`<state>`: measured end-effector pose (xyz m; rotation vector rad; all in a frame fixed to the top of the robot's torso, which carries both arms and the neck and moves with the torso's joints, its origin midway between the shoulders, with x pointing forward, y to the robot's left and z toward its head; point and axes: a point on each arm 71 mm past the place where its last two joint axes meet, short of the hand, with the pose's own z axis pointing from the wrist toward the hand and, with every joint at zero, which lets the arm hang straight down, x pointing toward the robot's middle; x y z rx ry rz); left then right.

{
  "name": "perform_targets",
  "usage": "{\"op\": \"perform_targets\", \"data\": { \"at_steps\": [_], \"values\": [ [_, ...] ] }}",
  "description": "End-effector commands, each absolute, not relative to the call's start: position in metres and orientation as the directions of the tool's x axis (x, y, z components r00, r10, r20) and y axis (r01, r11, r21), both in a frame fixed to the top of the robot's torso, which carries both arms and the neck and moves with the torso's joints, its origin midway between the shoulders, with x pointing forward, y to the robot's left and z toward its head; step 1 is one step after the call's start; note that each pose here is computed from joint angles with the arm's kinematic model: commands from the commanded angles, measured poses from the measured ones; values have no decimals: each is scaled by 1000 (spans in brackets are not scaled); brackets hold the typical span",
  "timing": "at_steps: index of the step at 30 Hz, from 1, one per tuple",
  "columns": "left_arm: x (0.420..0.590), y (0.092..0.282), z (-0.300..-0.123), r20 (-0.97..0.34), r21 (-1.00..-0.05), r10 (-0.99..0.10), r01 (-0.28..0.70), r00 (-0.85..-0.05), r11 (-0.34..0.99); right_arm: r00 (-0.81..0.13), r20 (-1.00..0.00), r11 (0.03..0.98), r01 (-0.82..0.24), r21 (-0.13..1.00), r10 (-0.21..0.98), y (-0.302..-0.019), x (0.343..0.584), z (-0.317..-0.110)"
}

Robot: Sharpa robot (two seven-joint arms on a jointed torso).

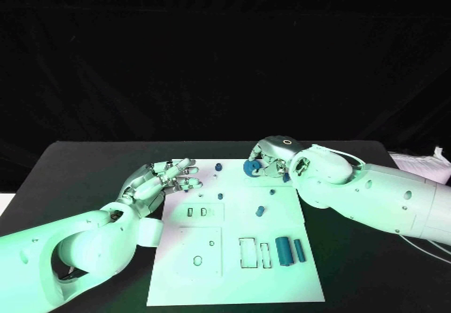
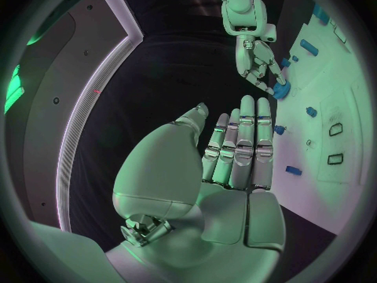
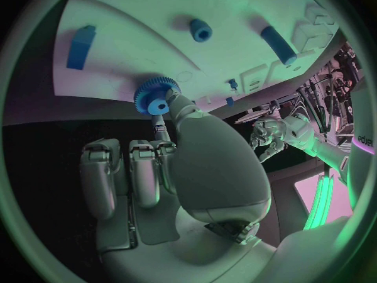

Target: Assemble the parts on the task board

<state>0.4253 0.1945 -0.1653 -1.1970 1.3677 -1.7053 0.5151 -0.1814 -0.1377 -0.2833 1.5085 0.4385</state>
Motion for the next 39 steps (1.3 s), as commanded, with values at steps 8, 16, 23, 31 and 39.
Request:
{"op": "perform_targets", "data": {
  "at_steps": [8,16,23,31,39],
  "values": [
    [425,191,-164,271,-961,-874,-61,-404,-269,127,-981,845,-531,57,146,-136,510,-121],
    [426,191,-164,270,-961,-875,-58,-403,-270,115,-983,818,-572,55,146,-104,509,-124],
    [426,191,-164,268,-961,-877,-50,-400,-271,70,-989,813,-579,64,128,-86,509,-140],
    [426,192,-164,267,-962,-878,-49,-398,-270,35,-995,813,-579,59,98,-80,507,-148],
    [427,193,-164,266,-962,-880,-49,-395,-269,19,-997,813,-580,51,76,-81,503,-151]
  ]
}}
